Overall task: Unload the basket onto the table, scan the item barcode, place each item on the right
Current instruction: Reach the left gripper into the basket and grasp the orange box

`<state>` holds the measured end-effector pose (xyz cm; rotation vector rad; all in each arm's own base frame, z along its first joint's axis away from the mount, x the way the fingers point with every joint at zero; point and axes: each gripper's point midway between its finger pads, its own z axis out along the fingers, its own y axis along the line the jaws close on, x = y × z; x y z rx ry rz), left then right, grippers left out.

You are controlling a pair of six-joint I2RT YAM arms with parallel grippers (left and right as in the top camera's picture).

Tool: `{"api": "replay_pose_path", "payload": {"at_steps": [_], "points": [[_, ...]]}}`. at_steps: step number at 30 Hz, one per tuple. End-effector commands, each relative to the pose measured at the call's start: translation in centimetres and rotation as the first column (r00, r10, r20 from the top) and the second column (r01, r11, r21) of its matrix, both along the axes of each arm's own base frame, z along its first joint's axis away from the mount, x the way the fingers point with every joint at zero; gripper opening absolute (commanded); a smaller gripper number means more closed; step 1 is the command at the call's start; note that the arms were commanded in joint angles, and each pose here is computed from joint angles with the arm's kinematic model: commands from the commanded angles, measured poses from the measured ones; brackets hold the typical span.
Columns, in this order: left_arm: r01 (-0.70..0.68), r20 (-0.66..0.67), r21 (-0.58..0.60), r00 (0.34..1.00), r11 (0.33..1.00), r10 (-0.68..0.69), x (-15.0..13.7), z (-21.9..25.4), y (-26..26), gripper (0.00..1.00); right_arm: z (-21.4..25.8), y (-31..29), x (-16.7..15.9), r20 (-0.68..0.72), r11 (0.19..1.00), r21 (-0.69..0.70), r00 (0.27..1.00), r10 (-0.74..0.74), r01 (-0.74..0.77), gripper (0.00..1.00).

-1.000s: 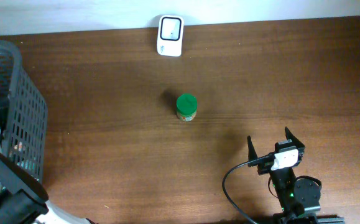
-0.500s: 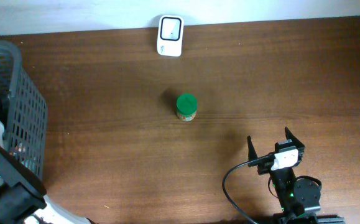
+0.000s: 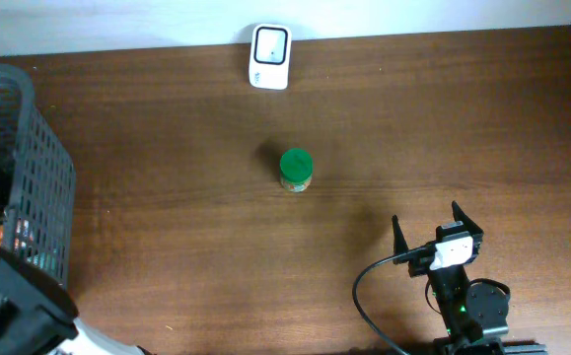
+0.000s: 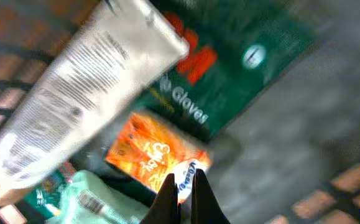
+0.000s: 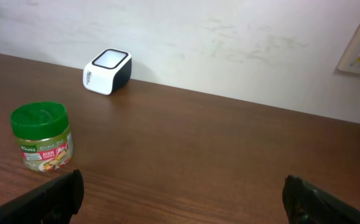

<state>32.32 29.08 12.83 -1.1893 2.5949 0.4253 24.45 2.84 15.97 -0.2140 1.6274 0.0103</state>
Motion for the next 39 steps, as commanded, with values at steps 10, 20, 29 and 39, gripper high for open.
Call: {"api": "replay_pose_path", "payload": {"at_steps": [10,20,29,39], "points": [[0.045,0.503,0.346,0.834,0.937,-0.226,0.6,23.7,-7.1,0.0,-0.2,-0.1,0.0,-0.002,1.0,0.014,1.0,-0.002,0.002,0.98],[0.067,0.371,0.24,0.915,0.969,-0.155,-0.8,18.9,-6.5,0.54,-0.2,-0.1,0.0,-0.002,1.0,0.014,1.0,-0.002,0.002,0.98],[-0.094,0.1,-0.102,0.99,0.99,0.104,-2.5,5.1,-2.1,0.59,-0.2,-0.1,0.0,-0.002,1.0,0.014,1.0,-0.002,0.002,0.98],[-0.291,-0.108,-0.153,0.955,0.944,0.277,-3.3,-4.5,0.4,0.58,-0.2,-0.1,0.0,-0.002,1.0,0.014,1.0,-0.002,0.002,0.98]]}}
